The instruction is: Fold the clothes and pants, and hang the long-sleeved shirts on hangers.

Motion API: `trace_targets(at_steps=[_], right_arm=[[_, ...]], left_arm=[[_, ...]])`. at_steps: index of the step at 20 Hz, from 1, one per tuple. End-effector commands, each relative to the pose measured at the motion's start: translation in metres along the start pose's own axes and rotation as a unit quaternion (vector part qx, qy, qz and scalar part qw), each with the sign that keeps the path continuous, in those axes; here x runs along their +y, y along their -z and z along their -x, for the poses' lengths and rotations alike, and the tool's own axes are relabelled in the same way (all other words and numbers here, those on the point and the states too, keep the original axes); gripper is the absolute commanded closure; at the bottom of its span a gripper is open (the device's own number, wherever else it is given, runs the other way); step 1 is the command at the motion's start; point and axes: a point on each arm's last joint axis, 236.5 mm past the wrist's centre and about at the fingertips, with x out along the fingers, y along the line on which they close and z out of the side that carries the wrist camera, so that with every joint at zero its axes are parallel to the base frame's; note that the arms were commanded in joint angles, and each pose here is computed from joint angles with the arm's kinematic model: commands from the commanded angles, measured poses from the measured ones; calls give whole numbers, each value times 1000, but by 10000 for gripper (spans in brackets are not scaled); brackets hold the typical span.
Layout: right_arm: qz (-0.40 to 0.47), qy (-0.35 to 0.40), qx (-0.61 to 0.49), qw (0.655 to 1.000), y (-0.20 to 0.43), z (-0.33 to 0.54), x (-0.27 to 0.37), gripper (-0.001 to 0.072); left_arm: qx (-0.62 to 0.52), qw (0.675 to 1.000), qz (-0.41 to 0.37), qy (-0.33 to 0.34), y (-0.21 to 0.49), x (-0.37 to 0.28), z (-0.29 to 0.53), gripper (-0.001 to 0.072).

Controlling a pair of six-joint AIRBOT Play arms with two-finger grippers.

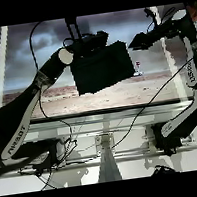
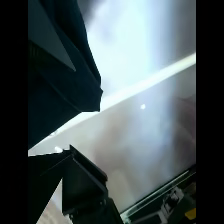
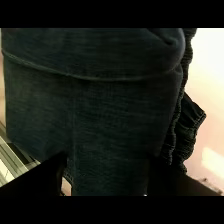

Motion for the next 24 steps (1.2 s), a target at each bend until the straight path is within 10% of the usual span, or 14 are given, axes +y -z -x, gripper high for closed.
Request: trace_targets(at_steps=[1,10,14,18,24], right_arm=[[2,47,31,998,12,-17,-24,98],[-38,230,7,973,-9,-50,-69,20],[-85,193,38,977,9,-72,-69,33],[-117,53,115,985,40,-109,-12,327],[-77,140,104,982,35,-111,-46,254]], left_arm=[[-4,1000,0,3,-6,-2,6,140],[-4,1000,0,3,-6,-2,6,140],[-4,1000,0,3,-7,-2,6,140],[-4,1000,-1,3,-7,-2,6,140],[-4,1000,-1,2,-7,-2,6,140]])
